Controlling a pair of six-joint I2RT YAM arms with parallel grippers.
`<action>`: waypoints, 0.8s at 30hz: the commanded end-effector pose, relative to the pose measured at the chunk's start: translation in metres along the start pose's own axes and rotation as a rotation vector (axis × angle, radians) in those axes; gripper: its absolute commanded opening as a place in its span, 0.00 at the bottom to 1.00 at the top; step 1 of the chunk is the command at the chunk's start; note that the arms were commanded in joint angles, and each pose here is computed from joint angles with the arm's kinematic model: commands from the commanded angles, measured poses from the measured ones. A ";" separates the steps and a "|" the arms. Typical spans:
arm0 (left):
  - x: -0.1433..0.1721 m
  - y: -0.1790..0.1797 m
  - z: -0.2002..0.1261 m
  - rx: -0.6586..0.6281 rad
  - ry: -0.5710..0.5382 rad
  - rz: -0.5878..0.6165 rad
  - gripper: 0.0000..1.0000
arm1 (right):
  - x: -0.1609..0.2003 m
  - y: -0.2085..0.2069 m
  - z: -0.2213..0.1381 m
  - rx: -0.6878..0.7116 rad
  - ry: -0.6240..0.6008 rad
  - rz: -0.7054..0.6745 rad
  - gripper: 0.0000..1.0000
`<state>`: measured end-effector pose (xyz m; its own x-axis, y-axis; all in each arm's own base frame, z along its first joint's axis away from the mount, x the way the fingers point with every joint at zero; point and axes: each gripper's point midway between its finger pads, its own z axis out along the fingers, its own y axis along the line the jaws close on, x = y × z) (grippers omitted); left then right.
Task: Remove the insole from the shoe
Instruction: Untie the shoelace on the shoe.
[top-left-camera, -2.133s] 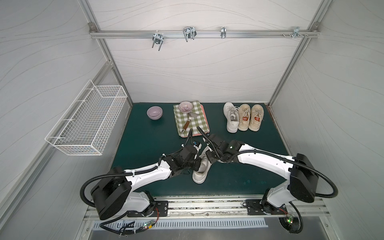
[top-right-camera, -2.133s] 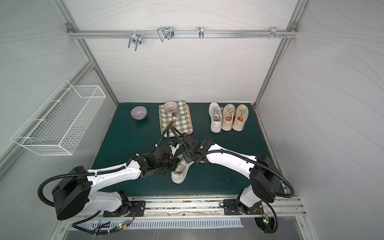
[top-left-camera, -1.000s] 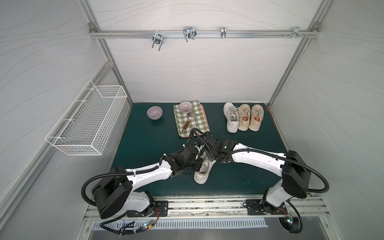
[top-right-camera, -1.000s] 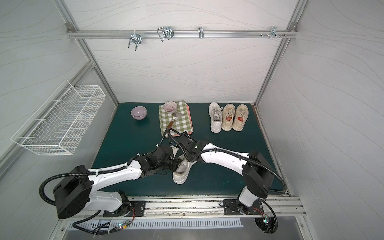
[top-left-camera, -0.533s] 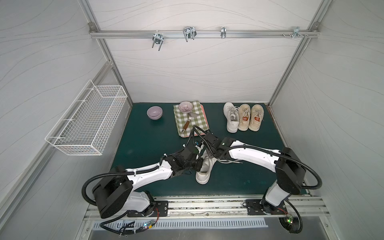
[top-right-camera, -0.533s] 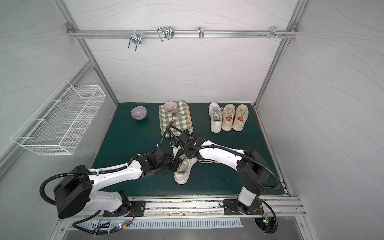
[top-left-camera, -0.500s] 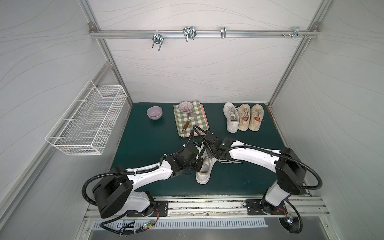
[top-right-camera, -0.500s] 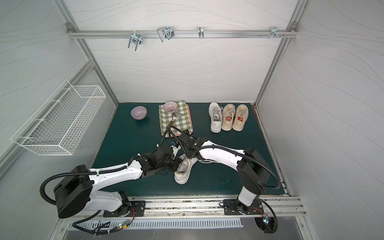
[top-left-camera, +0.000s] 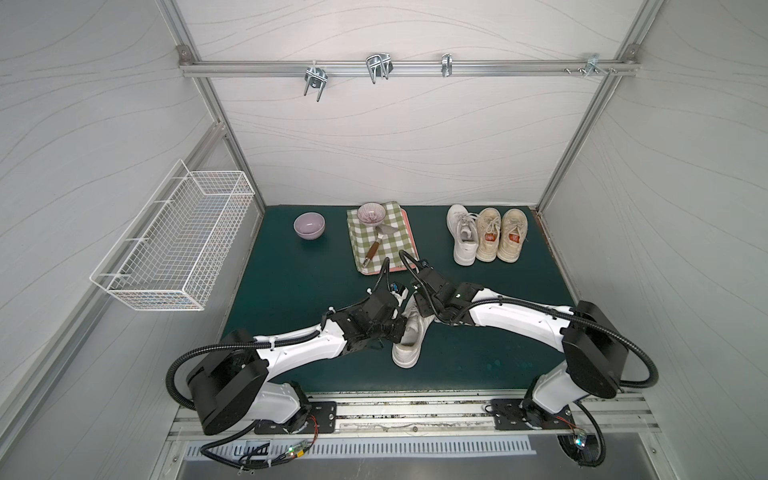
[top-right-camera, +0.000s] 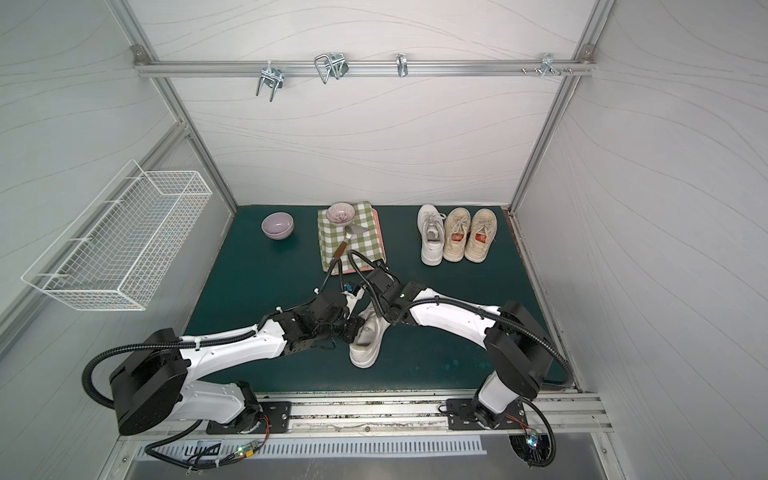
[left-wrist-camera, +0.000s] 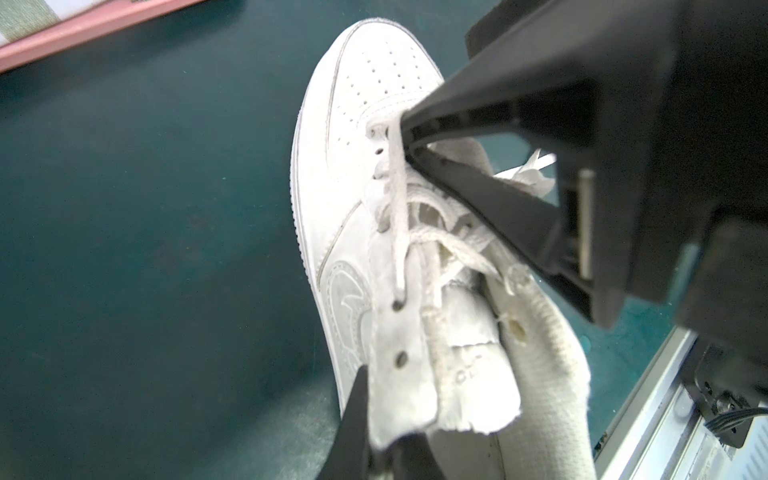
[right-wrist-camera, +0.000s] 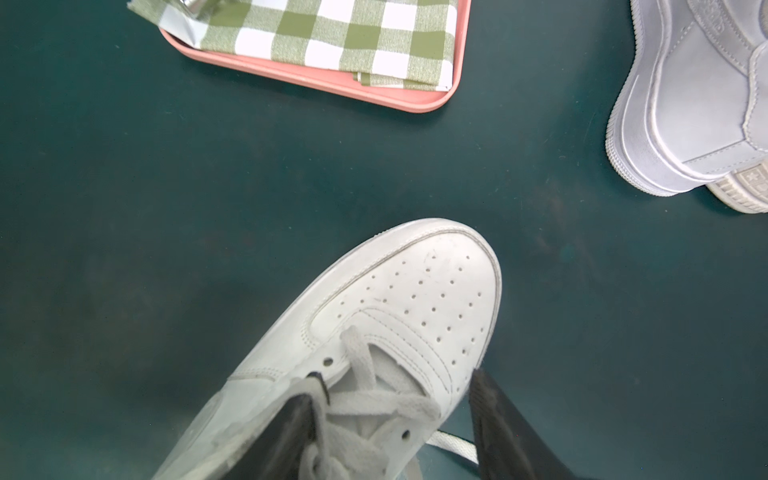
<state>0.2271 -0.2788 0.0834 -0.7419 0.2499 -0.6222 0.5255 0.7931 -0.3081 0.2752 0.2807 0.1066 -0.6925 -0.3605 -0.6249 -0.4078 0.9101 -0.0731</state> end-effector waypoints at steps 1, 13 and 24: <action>-0.038 -0.034 -0.008 0.117 -0.100 0.034 0.00 | -0.021 0.005 -0.009 -0.034 -0.098 0.048 0.59; -0.036 -0.028 -0.004 0.087 -0.085 0.037 0.00 | -0.009 0.006 -0.009 -0.041 -0.119 0.044 0.47; -0.036 -0.035 -0.012 0.128 -0.104 0.055 0.00 | -0.020 -0.045 0.016 0.122 -0.064 0.124 0.63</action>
<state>0.2250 -0.2861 0.0841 -0.7336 0.2760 -0.6210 0.5537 0.7725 -0.3109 0.3022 0.2570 0.0983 -0.7062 -0.2560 -0.6601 -0.2982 0.9531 -0.0506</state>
